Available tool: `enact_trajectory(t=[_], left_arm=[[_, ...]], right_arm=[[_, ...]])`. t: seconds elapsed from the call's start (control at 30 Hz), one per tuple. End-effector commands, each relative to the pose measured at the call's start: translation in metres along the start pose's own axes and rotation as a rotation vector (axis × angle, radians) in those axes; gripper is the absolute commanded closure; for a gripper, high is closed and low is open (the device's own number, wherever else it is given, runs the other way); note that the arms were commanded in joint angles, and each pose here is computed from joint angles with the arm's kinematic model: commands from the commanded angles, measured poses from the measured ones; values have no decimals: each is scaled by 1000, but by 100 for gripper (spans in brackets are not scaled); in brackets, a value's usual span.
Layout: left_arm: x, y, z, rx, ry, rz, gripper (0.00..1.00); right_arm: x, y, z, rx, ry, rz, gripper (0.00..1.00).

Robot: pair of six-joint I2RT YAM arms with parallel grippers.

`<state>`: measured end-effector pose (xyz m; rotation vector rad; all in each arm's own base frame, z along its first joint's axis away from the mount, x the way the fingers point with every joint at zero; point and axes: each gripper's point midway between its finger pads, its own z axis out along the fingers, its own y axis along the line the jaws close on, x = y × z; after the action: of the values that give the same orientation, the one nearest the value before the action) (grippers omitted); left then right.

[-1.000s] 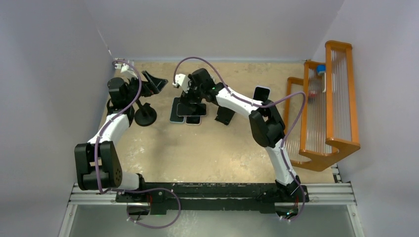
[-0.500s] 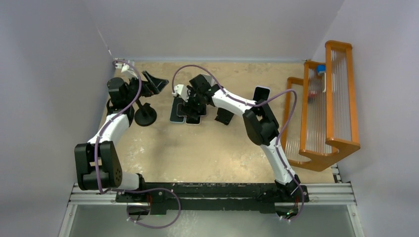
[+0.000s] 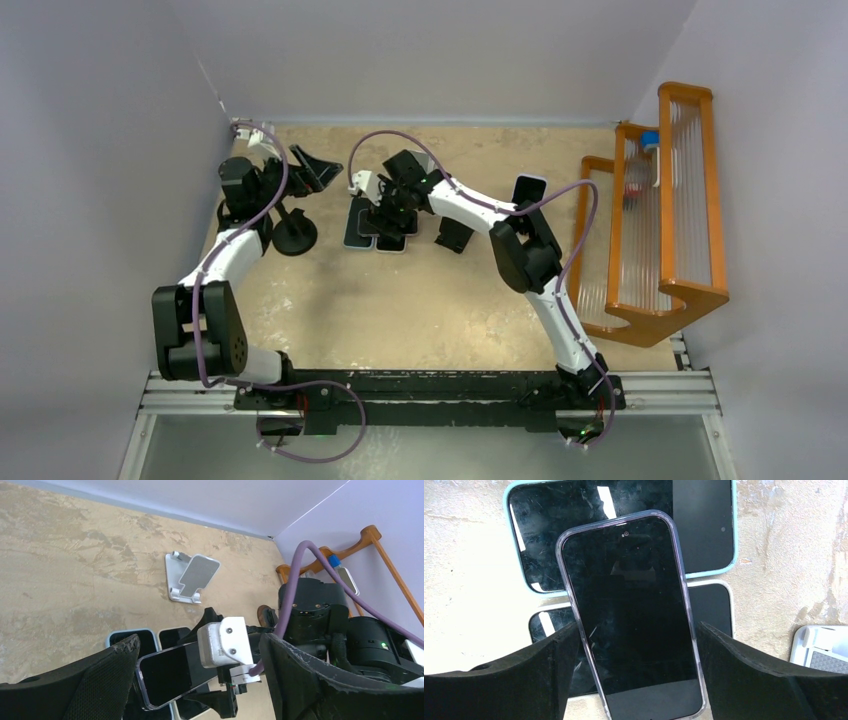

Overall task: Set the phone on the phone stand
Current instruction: Pick up the phone at the center of the board.

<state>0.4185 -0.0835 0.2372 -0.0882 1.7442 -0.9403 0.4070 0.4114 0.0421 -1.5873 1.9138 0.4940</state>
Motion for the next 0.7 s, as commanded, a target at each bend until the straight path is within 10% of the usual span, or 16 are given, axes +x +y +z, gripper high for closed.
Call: enact_trajectory(t=[0.0,0.3,0.67], left_arm=[[-6,5,6,15,-7,0,12],[14,28,24,6,66,-82,14],[59,32,51,24,208,-90,18]], right_arm=[[5,15,-3,-64,17,6,19],[6,22,-10,-51,-25,52,39],[-72,-12,-62,226,-431,117,48]])
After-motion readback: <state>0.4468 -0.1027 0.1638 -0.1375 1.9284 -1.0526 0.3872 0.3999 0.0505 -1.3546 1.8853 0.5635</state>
